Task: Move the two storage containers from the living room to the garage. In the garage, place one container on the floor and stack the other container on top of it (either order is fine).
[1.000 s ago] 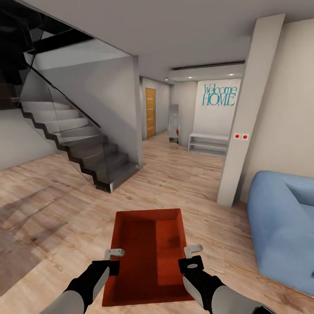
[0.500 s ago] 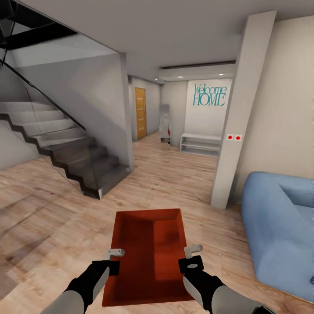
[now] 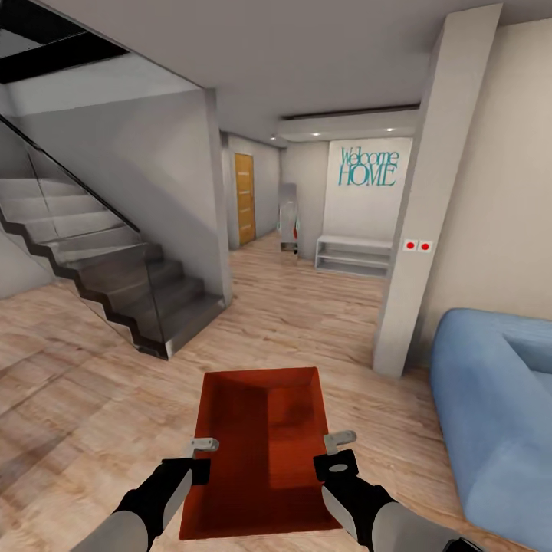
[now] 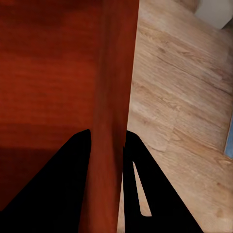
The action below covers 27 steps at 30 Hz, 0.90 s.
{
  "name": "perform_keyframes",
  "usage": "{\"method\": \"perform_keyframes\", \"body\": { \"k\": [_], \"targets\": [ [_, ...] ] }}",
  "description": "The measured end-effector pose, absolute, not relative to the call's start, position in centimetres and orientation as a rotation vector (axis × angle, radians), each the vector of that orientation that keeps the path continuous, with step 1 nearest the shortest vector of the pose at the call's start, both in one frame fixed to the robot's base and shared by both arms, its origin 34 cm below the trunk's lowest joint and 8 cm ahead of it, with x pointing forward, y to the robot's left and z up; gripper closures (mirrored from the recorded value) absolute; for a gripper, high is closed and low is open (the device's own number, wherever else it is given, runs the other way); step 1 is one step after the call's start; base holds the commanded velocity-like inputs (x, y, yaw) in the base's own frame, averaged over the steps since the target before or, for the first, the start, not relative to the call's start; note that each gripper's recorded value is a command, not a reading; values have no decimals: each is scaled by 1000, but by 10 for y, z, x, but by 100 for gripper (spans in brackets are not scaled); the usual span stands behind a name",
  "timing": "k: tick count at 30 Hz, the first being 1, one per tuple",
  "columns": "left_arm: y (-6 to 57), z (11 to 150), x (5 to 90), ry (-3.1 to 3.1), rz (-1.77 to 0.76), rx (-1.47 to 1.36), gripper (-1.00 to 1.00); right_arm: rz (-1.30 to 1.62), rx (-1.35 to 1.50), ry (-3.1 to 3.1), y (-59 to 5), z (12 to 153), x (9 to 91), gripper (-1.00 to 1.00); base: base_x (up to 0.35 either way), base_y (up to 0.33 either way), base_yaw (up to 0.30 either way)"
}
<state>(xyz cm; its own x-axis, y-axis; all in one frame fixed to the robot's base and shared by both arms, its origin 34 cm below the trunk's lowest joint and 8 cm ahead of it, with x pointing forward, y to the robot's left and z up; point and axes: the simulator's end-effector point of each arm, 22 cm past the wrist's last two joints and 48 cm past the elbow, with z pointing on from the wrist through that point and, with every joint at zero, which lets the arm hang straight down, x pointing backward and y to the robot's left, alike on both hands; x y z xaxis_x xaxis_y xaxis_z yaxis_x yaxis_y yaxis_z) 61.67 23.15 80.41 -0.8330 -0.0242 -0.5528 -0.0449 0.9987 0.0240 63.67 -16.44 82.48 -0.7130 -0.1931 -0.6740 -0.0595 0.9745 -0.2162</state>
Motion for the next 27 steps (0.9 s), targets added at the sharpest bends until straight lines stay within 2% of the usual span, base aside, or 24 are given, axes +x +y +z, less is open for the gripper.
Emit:
{"method": "perform_keyframes", "body": {
  "k": [27],
  "targets": [
    [231, 803, 616, 2558, 48, -48, 100, -229, -176, 2363, -164, 824, 636, 100, 322, 0, 0]
  ]
}}
